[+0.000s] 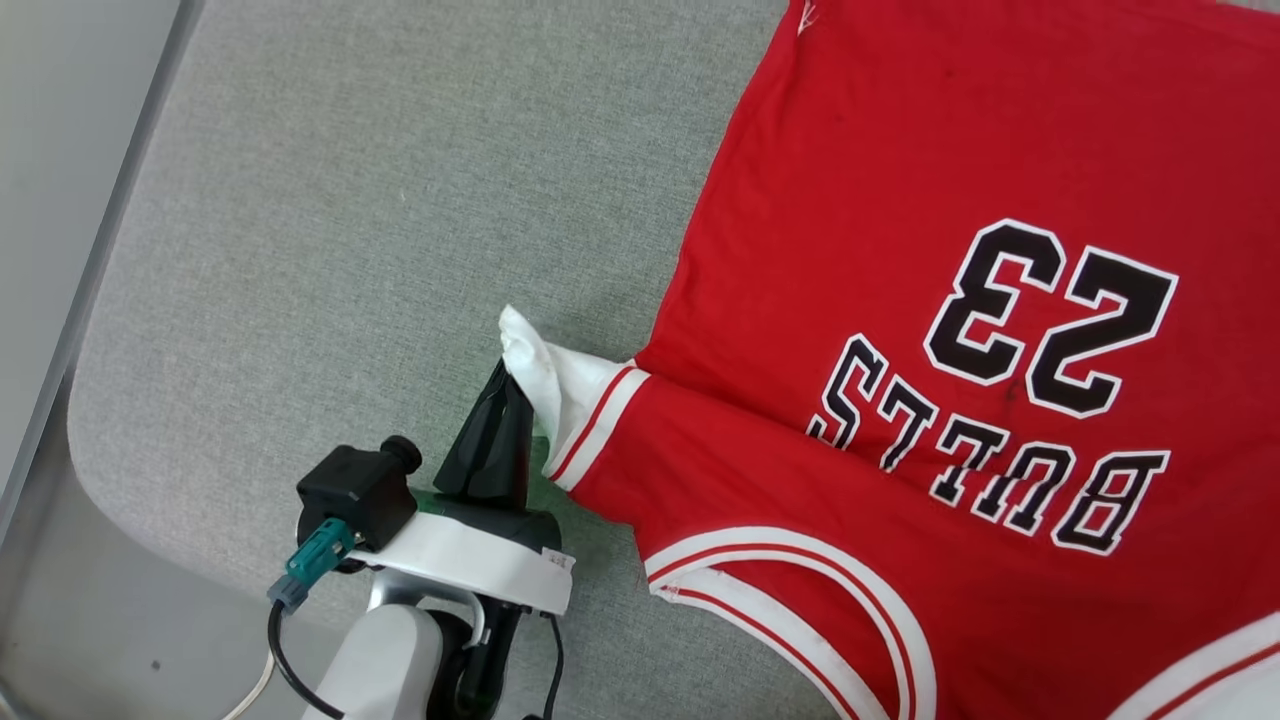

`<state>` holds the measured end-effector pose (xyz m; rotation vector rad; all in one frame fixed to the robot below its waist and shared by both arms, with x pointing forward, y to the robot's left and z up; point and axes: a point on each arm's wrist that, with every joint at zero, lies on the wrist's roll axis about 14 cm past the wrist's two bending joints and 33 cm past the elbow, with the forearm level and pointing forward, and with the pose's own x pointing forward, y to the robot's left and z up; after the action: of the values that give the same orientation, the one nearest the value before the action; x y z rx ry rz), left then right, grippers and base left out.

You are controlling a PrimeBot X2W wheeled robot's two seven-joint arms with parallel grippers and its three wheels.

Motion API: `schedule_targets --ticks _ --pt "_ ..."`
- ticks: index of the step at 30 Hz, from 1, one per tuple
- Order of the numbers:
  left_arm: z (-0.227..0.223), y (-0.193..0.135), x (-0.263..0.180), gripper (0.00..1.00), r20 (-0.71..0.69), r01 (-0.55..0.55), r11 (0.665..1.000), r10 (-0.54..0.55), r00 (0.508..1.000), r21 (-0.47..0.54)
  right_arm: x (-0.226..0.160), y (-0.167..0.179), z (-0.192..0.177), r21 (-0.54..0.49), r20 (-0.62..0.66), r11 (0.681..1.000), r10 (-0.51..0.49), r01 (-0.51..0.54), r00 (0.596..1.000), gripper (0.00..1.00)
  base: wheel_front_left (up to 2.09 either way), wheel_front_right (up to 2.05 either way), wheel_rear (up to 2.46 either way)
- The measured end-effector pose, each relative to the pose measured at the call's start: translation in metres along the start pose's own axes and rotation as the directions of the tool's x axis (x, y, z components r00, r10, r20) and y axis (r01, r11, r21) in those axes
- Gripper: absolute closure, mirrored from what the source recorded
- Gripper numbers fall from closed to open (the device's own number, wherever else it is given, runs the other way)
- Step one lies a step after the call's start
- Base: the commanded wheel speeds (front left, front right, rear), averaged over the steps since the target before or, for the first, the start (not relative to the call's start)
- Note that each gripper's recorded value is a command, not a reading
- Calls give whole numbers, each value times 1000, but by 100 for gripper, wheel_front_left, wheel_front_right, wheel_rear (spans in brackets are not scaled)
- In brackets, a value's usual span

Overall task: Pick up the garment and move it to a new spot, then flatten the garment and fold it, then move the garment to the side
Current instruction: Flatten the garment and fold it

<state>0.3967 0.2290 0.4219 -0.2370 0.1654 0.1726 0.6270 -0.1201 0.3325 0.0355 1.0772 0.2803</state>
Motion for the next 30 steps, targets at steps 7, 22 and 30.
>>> schedule_targets --ticks 7,22,30 --pt "4 5 -14 100 7 -4 1000 3 1000 7 -37 -6 -2 -26 38 999 -38 39 999 100 0 0 0" --pt "4 -12 -22 100 -30 88 996 -88 996 -2 -150 -77 -113 142 147 981 -154 133 977 100 0 0 0" --pt "-3 -36 -16 100 -81 170 986 -169 982 4 -203 -97 -226 321 153 928 -247 188 957 100 0 0 0"
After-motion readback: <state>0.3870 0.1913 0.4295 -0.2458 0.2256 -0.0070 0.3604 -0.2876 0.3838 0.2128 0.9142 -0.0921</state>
